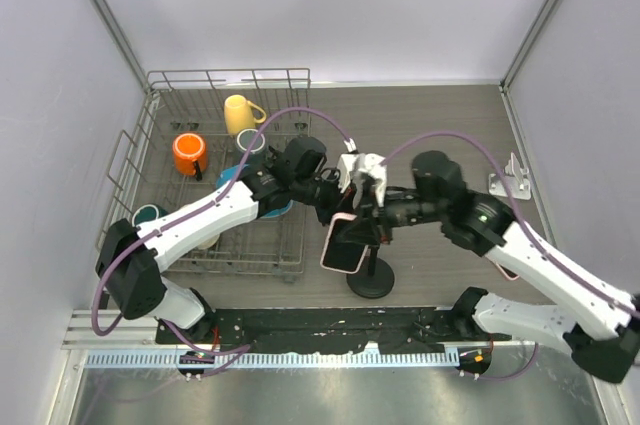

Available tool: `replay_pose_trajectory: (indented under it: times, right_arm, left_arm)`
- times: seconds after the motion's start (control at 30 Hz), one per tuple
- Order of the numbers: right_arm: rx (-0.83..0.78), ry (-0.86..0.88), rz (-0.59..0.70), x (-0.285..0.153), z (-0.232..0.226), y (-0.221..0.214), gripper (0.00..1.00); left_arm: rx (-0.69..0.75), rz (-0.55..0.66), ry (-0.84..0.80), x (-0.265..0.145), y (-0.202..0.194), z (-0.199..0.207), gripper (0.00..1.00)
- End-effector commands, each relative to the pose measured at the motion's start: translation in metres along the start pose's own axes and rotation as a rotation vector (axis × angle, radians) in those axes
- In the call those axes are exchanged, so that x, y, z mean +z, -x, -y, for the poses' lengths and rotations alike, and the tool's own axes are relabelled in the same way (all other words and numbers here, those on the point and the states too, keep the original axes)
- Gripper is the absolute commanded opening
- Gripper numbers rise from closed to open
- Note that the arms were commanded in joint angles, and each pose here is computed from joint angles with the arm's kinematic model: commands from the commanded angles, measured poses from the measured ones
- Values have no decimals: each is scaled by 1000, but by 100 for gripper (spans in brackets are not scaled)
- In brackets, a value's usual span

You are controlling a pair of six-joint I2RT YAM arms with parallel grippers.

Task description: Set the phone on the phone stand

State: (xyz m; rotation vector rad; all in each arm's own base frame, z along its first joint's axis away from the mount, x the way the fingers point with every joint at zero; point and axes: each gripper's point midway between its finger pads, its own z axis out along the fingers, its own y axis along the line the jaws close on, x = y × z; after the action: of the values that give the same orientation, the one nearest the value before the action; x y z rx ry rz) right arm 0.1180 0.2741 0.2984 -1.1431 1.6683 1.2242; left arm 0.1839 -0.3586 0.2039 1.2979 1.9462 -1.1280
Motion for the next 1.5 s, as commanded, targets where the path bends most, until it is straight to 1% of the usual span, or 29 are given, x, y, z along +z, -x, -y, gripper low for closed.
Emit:
replay_pose_trajectory:
  times: [0.0,0.07,0.2,0.3,0.4,0.63,0.67,0.73,0.8,1.0,1.23,1.4,1.47]
  right_arm:
    - [-260,34,-14,34,-12,34,0]
    - [-303,29,-43,42,-8,29,1]
    - [-376,40,-3,43,-7,30,0]
    - [-414,30,2,40,-6,28,0]
    - [-417,16,-2,41,-2,23,0]
    - [-405,-4,-43,40,4,15,0]
    - [-403,-10,-34,37,4,17,0]
    - [-393,1,-40,35,3,16,0]
    - [-374,1,-56,33,4,12,0]
    - [-319,-1,-101,30,5,-3,0]
    - [-277,-25,-78,24,3,-2,0]
    - [-196,-96,-85,22,13,-7,0]
    - [-162,-158,-83,18,20,-7,1]
  left_arm:
    - [42,97,-134,-5,34,24,0]
    - [45,96,-159,-7,34,29,0]
    - [60,94,-204,-10,32,38,0]
    - [67,93,-251,-13,31,47,0]
    - [76,91,-286,-16,29,53,0]
    - [80,78,-306,-19,25,58,0]
    - [112,86,-305,-21,26,58,0]
    - [124,86,-307,-22,25,59,0]
    - [145,98,-300,-24,27,60,0]
    - [146,89,-260,-22,25,52,0]
    - [166,102,-215,-24,27,46,0]
    - [152,110,-150,-24,30,36,0]
    - [156,135,-73,-28,36,25,0]
